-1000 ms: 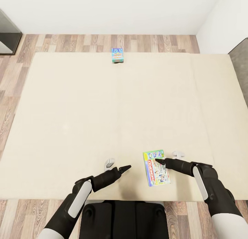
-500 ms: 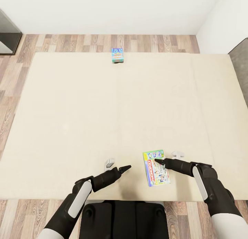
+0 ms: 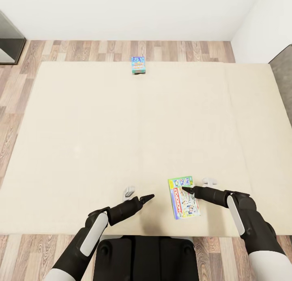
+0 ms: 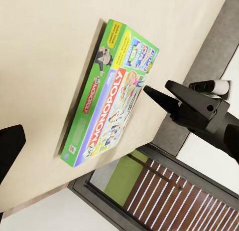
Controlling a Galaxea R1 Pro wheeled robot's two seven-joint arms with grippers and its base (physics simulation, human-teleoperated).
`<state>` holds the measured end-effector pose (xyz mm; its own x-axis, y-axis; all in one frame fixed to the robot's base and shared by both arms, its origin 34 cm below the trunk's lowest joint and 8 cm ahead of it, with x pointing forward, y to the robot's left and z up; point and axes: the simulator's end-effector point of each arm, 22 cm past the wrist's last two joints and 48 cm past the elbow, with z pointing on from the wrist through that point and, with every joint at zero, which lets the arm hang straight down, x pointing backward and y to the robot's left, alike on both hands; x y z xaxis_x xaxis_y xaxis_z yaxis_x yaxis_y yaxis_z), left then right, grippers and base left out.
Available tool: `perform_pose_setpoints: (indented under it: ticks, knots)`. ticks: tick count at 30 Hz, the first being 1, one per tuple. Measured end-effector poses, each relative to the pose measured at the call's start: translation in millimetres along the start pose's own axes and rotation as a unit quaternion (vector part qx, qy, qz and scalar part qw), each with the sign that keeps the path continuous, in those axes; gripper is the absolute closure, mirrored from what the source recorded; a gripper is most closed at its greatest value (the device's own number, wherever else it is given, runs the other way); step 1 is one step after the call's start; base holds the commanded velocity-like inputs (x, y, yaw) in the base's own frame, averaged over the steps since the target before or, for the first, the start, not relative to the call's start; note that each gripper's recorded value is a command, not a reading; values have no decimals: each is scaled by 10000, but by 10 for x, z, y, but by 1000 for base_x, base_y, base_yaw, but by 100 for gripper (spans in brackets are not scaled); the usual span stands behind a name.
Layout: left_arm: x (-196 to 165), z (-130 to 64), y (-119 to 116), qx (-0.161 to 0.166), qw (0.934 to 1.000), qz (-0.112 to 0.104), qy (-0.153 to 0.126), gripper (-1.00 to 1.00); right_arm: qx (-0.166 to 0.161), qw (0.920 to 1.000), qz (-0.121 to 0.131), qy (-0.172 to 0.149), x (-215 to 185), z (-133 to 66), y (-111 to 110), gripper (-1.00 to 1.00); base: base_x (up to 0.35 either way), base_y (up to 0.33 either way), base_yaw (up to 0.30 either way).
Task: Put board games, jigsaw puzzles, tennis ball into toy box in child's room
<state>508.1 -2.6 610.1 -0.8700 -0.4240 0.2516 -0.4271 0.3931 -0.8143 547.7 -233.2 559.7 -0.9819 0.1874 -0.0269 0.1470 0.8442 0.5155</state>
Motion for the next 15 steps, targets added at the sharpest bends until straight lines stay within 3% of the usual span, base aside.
perform_pose_setpoints:
  ticks: [15]
  knots:
    - [0, 0, 0, 0, 10000, 0, 0, -100, 16, 9996, -174, -210, -191, -100, 39, -100, 0, 0, 0]
